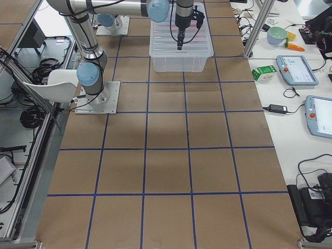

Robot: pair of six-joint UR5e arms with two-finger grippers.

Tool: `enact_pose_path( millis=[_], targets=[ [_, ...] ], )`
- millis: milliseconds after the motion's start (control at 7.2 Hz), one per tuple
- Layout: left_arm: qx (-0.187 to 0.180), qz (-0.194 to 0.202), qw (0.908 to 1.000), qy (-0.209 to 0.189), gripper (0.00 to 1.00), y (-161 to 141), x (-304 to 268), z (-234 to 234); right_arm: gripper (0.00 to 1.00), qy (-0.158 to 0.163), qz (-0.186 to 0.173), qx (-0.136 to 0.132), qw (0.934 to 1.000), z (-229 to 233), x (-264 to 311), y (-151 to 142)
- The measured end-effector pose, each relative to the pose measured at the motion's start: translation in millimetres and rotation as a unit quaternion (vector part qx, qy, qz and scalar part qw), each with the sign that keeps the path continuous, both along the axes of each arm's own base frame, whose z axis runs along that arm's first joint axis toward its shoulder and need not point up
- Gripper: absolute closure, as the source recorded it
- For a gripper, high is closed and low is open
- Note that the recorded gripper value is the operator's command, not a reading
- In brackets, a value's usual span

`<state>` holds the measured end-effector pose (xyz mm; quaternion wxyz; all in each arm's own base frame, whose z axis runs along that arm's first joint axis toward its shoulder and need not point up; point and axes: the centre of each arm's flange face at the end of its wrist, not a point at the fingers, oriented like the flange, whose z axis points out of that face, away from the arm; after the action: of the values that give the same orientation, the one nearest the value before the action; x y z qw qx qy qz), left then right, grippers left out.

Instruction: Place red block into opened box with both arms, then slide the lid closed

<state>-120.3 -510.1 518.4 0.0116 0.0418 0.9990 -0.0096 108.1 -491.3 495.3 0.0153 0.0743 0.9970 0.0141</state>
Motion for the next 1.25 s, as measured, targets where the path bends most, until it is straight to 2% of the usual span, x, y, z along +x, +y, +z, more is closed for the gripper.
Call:
enact_pose_path(
  millis=[417, 1250],
  targets=[
    [0.0, 0.0, 1.0, 0.0, 0.0, 0.1, 0.1, -0.1, 0.0, 0.013, -0.007, 0.017, 0.9997, -4.2, 15.7, 20.0],
    [0.001, 0.006, 1.0, 0.0, 0.0, -0.3, 0.0, -1.0, 0.0, 0.016, 0.0, 0.016, 0.9998, -5.6, 16.0, 22.0]
  ],
)
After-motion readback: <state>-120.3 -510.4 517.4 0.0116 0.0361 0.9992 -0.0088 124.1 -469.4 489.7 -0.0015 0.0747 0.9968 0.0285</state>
